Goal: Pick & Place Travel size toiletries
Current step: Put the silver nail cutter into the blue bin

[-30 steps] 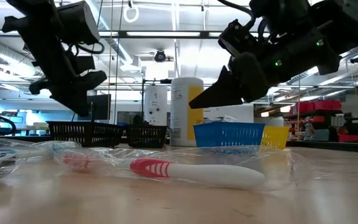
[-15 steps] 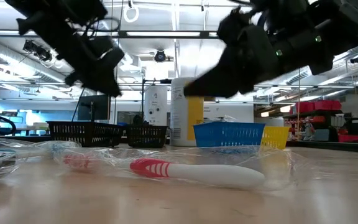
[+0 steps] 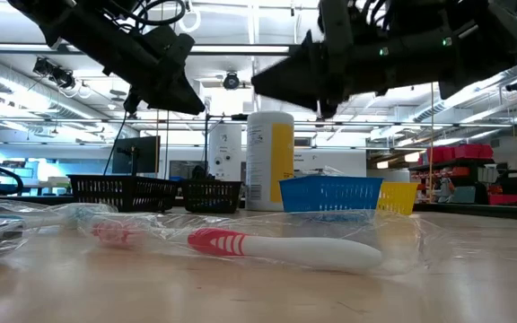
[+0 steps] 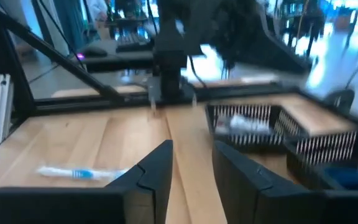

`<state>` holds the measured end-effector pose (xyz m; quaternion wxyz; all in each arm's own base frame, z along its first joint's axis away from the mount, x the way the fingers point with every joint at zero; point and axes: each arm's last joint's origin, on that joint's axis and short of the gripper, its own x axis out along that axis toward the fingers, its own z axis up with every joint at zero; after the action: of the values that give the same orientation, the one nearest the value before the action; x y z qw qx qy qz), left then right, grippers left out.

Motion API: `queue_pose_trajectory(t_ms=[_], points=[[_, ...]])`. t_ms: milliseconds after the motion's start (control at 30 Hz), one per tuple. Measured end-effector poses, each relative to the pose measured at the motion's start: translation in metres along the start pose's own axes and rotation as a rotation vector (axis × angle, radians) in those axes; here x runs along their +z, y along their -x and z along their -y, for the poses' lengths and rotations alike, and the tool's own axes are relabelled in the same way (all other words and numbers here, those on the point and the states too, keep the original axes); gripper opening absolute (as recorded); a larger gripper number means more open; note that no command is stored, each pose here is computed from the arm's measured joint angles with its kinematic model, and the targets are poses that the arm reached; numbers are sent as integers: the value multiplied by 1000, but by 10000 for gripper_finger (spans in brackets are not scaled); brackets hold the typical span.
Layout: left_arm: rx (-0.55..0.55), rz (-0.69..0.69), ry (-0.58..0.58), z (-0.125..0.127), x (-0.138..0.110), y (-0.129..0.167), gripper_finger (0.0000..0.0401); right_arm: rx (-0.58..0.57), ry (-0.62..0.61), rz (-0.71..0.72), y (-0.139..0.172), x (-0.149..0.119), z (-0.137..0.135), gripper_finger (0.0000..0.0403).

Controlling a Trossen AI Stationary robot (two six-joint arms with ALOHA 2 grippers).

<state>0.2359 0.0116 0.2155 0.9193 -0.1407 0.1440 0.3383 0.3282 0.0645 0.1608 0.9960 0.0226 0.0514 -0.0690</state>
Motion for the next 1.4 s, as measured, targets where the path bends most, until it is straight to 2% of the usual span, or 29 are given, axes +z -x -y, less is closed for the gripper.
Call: queue_pose_trajectory(t_ms=[233,433,600,667,733,833,967,1067,1167,1300,1400], points=[[0,2,11,0,0,0,67,49,-104,-169,-5,-15,19,164],[-3,1,29,0,0,0,63,253,-118,-175,-2,-13,4,185],[-3,1,21,0,0,0,63,530,-34,-240,15,-13,-28,186],[-3,-1,20,0,0,0,63,604,-16,-300,29,-4,-39,186],[-4,-3,18,0,0,0,63,631,9,-422,47,1,-45,186],[-2,-5,15,0,-1,0,63,644,58,-667,82,3,-47,186],[2,-9,19,0,-1,0,63,613,0,-948,122,0,-56,186],[5,-14,27,-1,-2,0,63,567,-22,-1107,143,-10,-65,186],[6,-15,30,-1,-2,0,63,488,35,-1171,156,-22,-74,186],[10,-17,19,-1,-2,0,63,386,153,-1120,168,-29,-80,186],[12,-17,0,-1,-2,0,63,301,112,-1104,169,-29,-80,186]])
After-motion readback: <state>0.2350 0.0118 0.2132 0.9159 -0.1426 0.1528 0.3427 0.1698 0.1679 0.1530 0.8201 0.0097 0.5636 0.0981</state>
